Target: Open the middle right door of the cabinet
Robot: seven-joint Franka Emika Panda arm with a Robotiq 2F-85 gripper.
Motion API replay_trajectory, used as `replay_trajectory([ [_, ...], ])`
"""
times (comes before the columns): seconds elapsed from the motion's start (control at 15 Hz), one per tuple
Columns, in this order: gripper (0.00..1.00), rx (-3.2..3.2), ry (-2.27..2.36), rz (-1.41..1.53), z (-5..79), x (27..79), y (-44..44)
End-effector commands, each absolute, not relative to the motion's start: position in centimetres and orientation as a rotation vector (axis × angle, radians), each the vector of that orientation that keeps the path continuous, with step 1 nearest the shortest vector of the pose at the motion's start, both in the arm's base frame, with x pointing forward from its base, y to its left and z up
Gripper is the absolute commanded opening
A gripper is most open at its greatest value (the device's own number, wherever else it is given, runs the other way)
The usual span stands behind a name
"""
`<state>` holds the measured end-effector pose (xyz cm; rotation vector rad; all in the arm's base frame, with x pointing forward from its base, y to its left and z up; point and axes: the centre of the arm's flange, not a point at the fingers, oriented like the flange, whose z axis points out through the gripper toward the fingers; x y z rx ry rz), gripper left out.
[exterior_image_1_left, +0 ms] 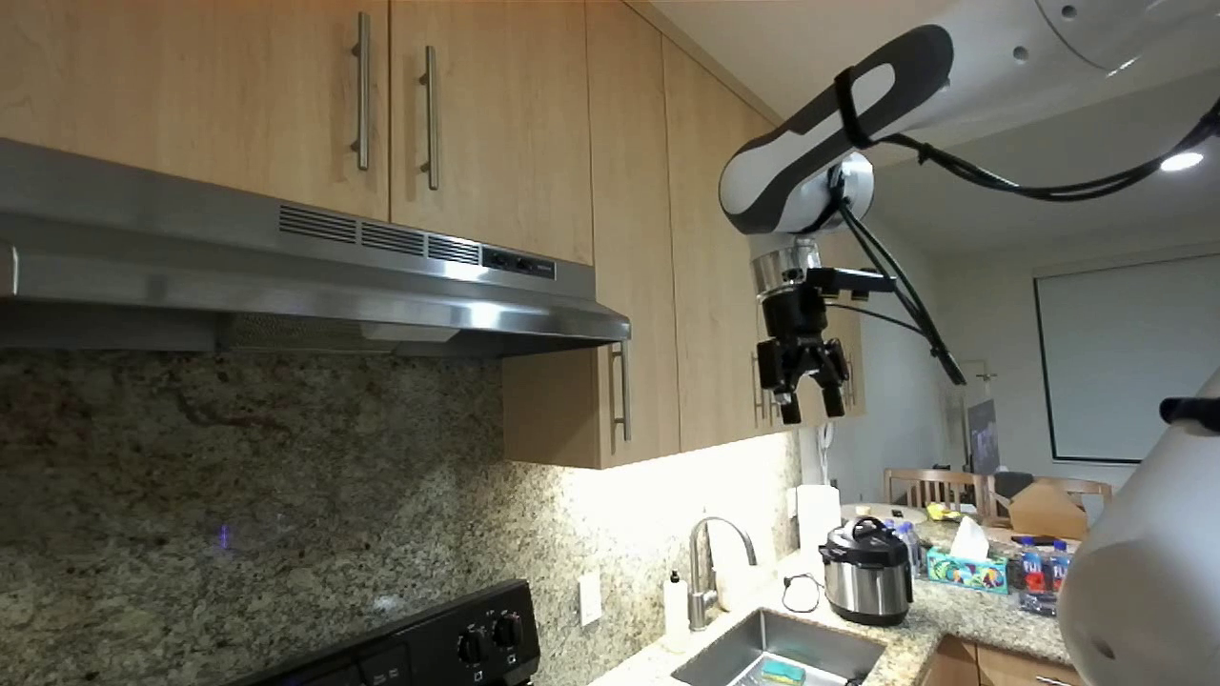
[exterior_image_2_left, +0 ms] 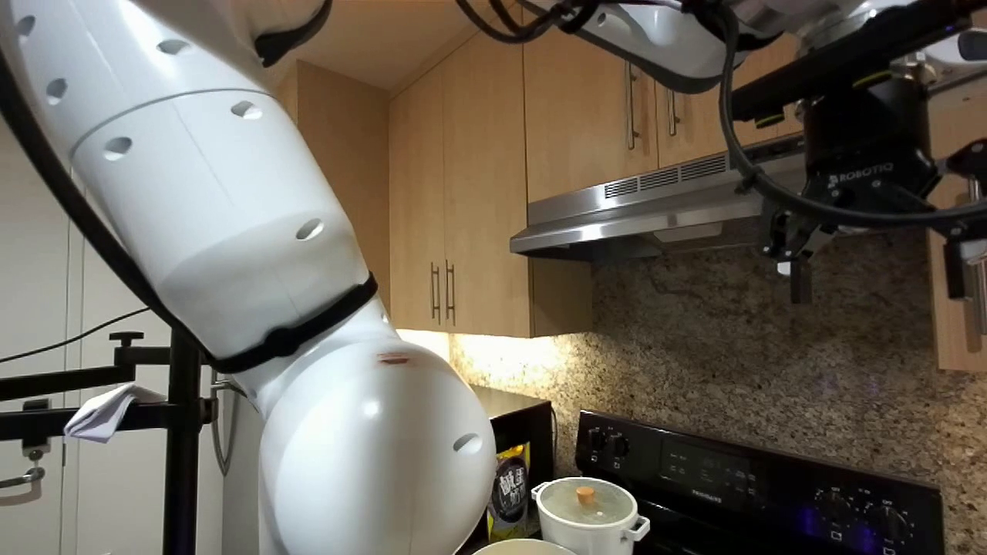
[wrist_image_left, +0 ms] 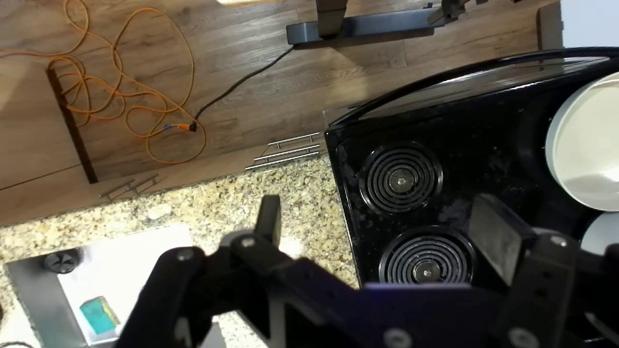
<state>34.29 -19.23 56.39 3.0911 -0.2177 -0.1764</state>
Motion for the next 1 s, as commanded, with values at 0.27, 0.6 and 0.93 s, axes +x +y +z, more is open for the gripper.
replay_trajectory([
  [0.27, 1.00, 2.974, -0.077, 0.276, 65.2, 30.9, -15.8],
  [0.6, 1.00, 2.850, 0.079, 0.684, 72.3, 33.3, -8.2],
  [0.93, 1.00, 2.623, 0.185, 1.079, 77.5, 36.3, 1.7],
])
